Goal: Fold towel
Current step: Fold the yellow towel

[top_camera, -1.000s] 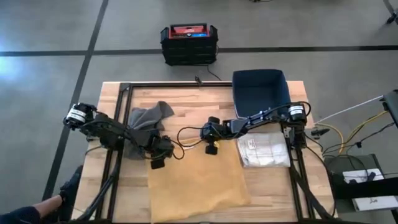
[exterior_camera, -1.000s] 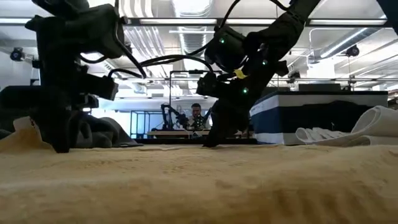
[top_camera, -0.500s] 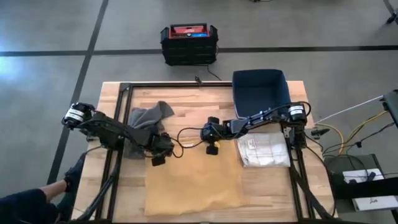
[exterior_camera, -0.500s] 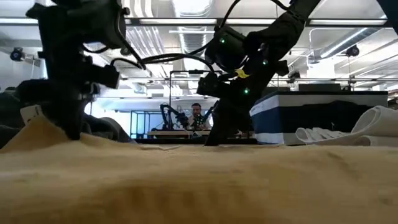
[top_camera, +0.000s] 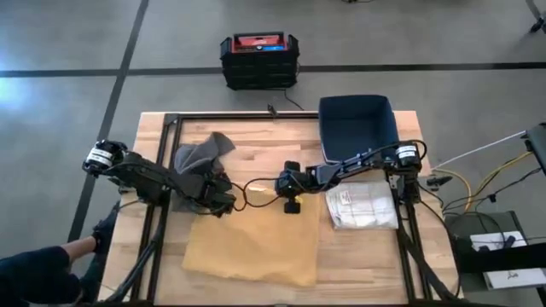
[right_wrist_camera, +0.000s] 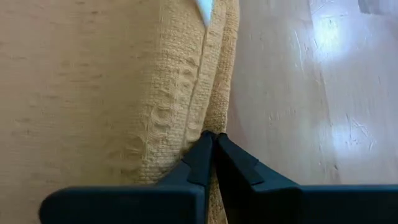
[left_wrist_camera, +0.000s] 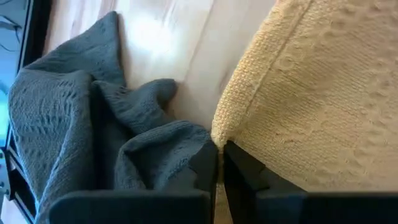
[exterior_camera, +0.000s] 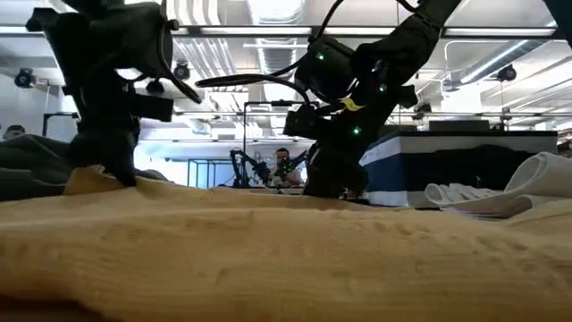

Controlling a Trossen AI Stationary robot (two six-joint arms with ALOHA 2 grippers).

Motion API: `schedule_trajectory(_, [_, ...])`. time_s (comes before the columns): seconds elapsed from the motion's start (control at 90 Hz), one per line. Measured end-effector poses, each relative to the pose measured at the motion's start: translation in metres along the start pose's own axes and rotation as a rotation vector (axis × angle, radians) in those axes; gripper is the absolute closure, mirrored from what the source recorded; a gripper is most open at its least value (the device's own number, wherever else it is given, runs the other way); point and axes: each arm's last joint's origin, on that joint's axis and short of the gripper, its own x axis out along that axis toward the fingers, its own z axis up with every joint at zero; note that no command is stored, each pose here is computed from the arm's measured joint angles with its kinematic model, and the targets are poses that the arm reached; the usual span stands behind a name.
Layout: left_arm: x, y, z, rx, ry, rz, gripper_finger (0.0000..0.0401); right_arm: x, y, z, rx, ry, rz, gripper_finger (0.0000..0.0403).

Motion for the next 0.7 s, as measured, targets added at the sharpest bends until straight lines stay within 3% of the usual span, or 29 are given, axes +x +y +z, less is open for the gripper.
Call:
schedule_trajectory(0.222, [0.003, -0.003, 0.002, 0.030, -0.031, -0.036, 0.0371, 0.000, 0.000, 0.000, 0.001, -0.001, 0.000, 0.0395])
schedule_trajectory(0.433, [0.000, -0.002, 0.005, 0.042, -0.018, -0.054, 0.0263, -0.007, -0.002, 0.011, 0.003, 0.020, -0.002, 0.0365])
schedule_trajectory(0.567, [-0.013, 0.000, 0.012, 0.010, 0.037, -0.117, 0.0202, -0.039, -0.010, 0.032, -0.016, 0.090, -0.040, 0.0330])
schedule_trajectory(0.7, [-0.027, -0.002, 0.014, -0.024, 0.051, -0.136, 0.0172, -0.080, -0.016, 0.043, 0.037, 0.190, -0.016, 0.0301])
